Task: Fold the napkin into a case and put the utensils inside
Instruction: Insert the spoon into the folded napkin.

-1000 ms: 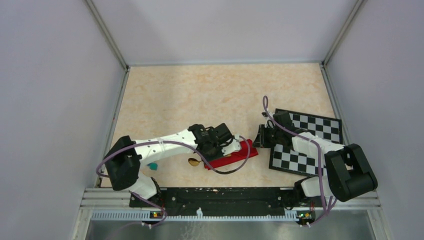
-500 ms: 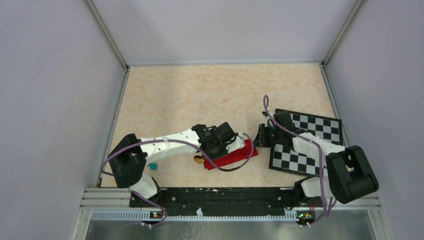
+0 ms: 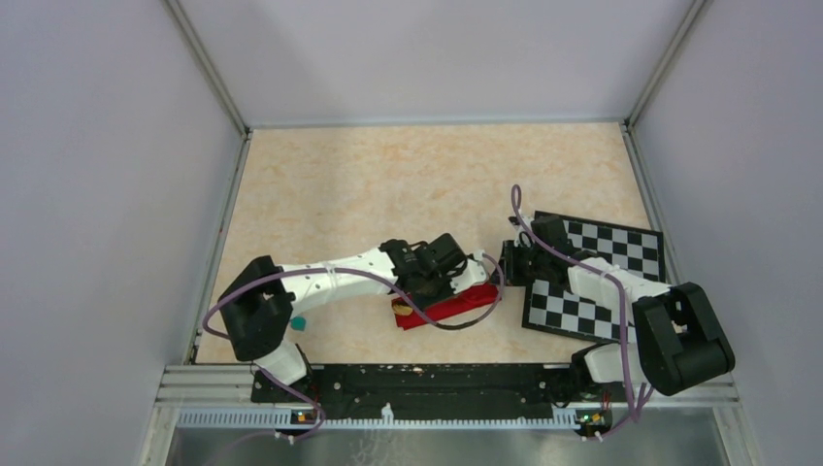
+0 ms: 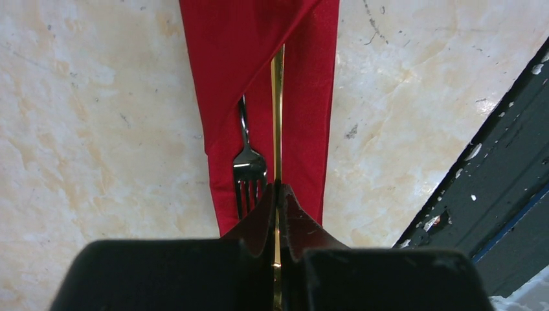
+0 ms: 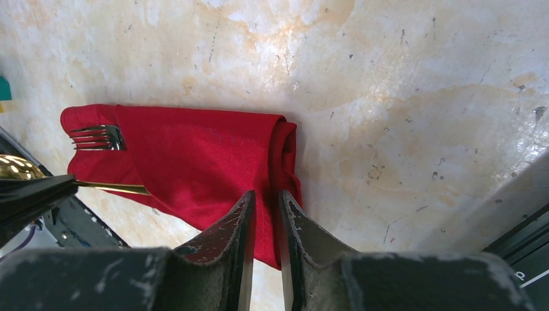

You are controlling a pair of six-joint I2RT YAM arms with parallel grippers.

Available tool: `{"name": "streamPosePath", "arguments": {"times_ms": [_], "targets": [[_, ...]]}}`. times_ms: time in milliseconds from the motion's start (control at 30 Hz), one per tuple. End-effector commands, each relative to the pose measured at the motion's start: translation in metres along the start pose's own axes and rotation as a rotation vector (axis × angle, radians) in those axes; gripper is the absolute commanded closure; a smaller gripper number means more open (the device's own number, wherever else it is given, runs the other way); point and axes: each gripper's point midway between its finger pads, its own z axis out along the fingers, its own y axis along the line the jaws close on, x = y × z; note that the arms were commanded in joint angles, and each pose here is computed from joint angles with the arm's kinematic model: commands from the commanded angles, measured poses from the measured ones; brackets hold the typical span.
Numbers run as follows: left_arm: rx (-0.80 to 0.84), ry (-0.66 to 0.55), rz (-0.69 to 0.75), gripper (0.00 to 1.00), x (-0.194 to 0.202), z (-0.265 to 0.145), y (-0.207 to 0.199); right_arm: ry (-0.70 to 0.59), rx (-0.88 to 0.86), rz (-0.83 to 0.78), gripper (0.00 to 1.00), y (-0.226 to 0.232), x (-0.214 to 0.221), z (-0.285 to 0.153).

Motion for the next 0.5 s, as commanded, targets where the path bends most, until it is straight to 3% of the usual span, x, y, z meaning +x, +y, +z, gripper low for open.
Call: {"name": "streamPosePath", "arguments": {"times_ms": [0,467], "targets": [[0.029,-0.073,-0.001,1.00,-0.024,0.003,-0.007,-0.022,-0.011,-0.017,0.81,0.000,-0.005,0.000],[0.048,-0.134,-0.002,1.00,-0.037,0.031,-0.013,-0.020,-0.016,-0.017,0.86,0.000,-0.005,0.001]]}}
